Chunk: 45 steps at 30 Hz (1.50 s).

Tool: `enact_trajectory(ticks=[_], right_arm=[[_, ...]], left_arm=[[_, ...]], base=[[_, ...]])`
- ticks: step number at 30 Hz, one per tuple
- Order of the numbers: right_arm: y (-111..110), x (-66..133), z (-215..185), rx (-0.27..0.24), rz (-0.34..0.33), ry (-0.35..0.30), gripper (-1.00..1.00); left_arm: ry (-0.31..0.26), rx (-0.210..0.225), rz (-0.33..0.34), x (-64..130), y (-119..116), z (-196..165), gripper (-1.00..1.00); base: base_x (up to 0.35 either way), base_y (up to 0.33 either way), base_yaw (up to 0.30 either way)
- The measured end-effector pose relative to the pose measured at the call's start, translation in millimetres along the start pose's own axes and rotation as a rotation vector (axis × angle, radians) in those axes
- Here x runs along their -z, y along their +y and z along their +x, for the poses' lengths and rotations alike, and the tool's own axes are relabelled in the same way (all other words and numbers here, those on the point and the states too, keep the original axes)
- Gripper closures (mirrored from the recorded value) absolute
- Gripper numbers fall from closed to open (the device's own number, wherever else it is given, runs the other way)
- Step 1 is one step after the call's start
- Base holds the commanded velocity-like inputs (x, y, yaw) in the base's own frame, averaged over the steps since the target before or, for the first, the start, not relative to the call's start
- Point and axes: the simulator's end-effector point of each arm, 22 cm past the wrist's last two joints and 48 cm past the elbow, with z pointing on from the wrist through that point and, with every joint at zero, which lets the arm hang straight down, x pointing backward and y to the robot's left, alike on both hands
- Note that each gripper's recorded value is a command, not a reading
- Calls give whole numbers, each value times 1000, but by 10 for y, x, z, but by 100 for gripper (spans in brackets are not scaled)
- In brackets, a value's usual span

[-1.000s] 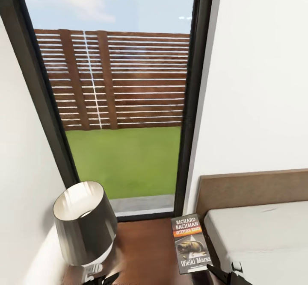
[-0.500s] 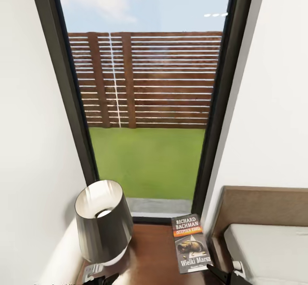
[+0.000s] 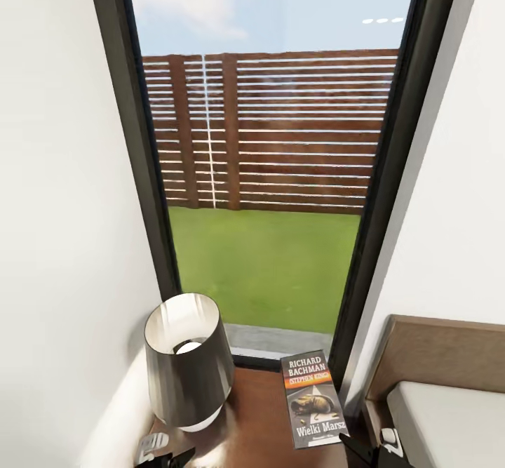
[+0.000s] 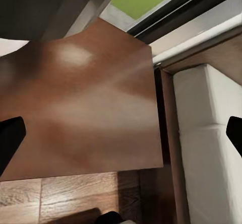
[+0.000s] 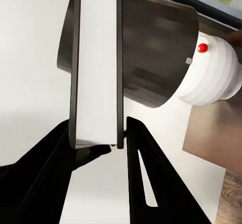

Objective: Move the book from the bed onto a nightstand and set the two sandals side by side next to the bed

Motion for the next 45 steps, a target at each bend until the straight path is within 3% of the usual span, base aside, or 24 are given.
enact_trajectory(ticks=[9, 19, 43, 45], right_arm=[[3, 0, 1, 0, -1, 0, 100], [8, 0, -1, 1, -2, 0, 100], [15, -13, -8, -13, -4, 0, 100], [-79, -45, 2, -37, 40, 5, 100]], left_arm=[[0, 0, 0, 0, -1, -1, -100], [-2, -1, 0, 3, -1, -11, -100], [-1, -3, 14, 5, -28, -12, -100], [1, -4, 18, -3, -45, -4, -100]], base=[[0, 0, -6], [0, 0, -203], [0, 0, -7], [0, 0, 0]])
